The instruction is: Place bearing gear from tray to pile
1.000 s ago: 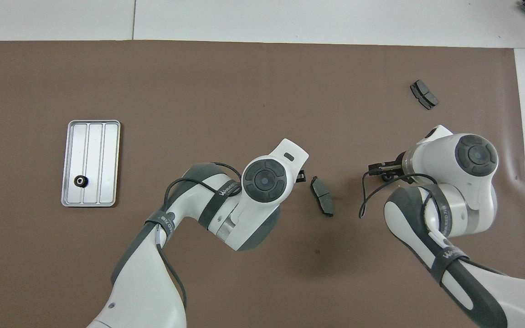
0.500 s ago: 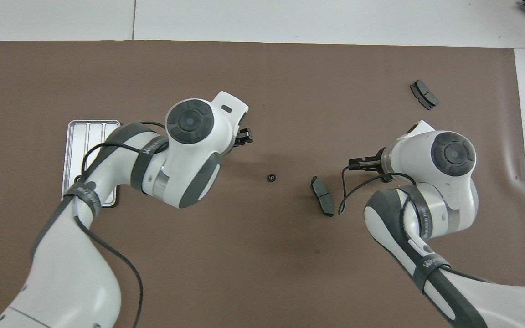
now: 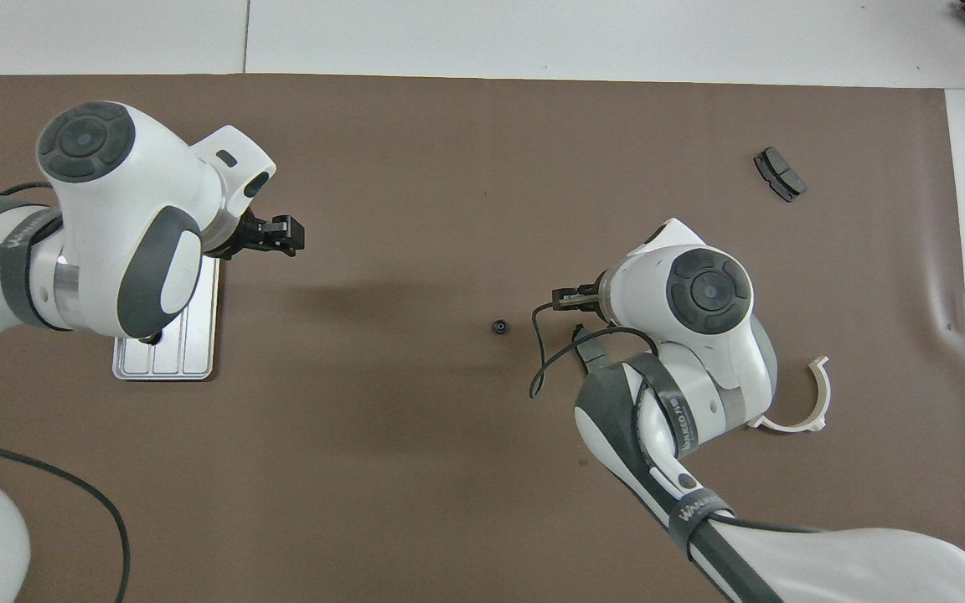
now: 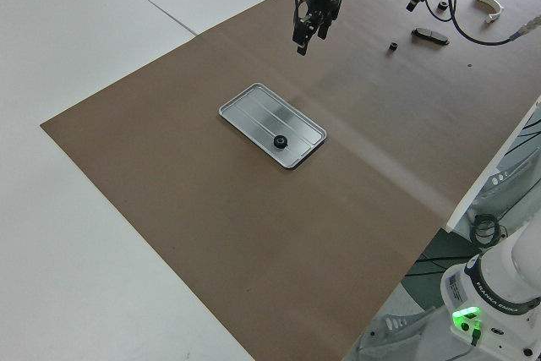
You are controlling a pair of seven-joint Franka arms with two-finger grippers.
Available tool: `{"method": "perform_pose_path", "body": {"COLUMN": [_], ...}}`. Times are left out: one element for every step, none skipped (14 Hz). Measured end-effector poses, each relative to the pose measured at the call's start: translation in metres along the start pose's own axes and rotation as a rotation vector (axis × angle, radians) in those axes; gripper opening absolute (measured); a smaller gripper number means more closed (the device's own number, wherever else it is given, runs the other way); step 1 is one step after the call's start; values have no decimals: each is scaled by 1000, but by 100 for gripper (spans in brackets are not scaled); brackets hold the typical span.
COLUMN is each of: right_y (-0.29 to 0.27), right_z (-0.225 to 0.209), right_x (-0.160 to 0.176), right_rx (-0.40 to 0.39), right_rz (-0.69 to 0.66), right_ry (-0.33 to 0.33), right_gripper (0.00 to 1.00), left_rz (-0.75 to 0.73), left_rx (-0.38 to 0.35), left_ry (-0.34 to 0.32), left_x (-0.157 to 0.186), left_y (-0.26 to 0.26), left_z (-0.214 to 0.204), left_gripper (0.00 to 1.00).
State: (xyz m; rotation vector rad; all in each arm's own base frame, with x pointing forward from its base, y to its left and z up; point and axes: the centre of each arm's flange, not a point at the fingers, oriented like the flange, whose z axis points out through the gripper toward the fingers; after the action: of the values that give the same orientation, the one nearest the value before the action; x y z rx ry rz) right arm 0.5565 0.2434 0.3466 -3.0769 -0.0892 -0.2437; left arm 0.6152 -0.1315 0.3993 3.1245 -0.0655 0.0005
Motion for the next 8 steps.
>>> {"method": "perform_pose_path", "body": {"right_y": [-16, -34, -51, -66, -80, -91, -99, -103], "right_z": [3, 6, 10, 15, 23, 31, 38, 44], "right_x": [2, 4, 7, 10, 11, 10, 7, 5], "right_rx": [4, 6, 5, 5, 2, -6, -17, -22], "right_rz": [-5, -5, 0, 5, 12, 16, 21, 28], "right_ry": [-1, -8, -17, -23, -26, -28, -31, -36], "right_gripper": [83, 83, 80, 80, 79, 78, 77, 74], "left_rz": [22, 40, 58, 74, 82, 83, 81, 77], "left_rx": [1, 1, 1, 0, 0, -1, -2, -3], "left_ry": [-7, -8, -5, -3, -5, -10, -17, -23], "left_x": [0, -3, -7, -15, -23, -32, -39, -45], "left_y": [-28, -55, -77, -95, -110, -119, -125, -128], "left_z": [10, 19, 28, 37, 45, 52, 56, 59], "left_gripper": [89, 89, 89, 89, 88, 88, 87, 87]}}
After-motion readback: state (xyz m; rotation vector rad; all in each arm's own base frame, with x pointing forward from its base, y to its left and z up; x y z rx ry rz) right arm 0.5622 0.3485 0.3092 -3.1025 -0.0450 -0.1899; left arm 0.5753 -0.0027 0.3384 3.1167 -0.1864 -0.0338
